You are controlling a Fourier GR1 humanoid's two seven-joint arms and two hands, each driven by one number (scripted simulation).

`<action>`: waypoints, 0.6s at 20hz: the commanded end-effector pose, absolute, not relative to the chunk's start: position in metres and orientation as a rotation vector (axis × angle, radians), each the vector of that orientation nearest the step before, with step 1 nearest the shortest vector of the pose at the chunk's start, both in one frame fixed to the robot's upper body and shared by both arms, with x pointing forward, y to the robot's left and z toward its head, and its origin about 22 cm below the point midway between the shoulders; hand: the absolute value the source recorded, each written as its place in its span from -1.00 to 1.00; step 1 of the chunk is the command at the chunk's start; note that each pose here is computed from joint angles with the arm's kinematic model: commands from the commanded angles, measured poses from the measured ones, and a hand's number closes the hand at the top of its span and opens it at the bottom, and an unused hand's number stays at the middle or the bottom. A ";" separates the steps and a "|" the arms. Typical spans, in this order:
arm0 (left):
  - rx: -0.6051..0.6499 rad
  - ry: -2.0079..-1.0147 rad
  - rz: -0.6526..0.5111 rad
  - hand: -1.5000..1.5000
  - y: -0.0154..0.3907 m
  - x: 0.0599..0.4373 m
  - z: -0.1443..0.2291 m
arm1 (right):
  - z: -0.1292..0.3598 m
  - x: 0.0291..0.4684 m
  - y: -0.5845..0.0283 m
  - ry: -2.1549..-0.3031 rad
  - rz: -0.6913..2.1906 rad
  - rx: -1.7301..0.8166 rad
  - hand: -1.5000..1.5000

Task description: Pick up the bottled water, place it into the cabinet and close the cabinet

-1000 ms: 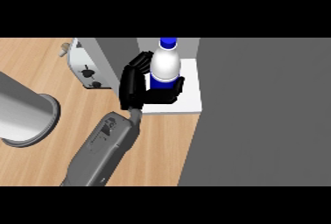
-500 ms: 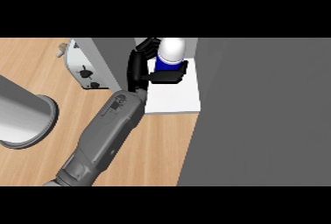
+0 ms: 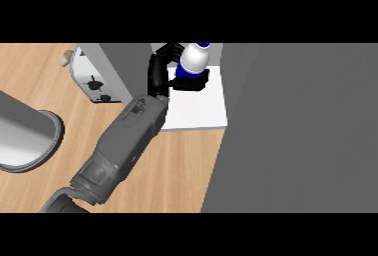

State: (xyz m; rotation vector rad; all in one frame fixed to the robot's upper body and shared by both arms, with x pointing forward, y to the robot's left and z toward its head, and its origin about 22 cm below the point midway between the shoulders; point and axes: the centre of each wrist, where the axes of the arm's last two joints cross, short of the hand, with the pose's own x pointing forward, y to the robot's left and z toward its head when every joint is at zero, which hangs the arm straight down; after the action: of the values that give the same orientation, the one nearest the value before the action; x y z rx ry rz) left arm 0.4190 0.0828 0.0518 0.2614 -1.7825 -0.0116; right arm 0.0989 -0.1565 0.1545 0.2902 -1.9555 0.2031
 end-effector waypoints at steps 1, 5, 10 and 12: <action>0.378 -1.741 -0.041 1.00 0.093 0.421 0.035 | 0.174 0.081 -0.166 -1.983 0.191 0.310 -1.00; 0.404 -1.706 -0.036 1.00 0.085 0.426 0.044 | 0.171 0.083 -0.161 -1.995 0.229 0.330 -1.00; 0.414 -1.700 -0.024 1.00 0.093 0.429 0.037 | 0.165 0.099 -0.159 -1.990 0.217 0.309 -1.00; 0.420 -1.681 -0.021 1.00 0.096 0.428 0.033 | 0.173 0.088 -0.169 -1.984 0.218 0.342 -1.00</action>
State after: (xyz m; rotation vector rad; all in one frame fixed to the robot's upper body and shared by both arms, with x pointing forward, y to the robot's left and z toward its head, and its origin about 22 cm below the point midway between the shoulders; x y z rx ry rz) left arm 0.4284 0.0980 0.0357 0.4001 -1.7016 -0.0213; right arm 0.1007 -0.1586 0.1555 0.2972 -1.9641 0.2240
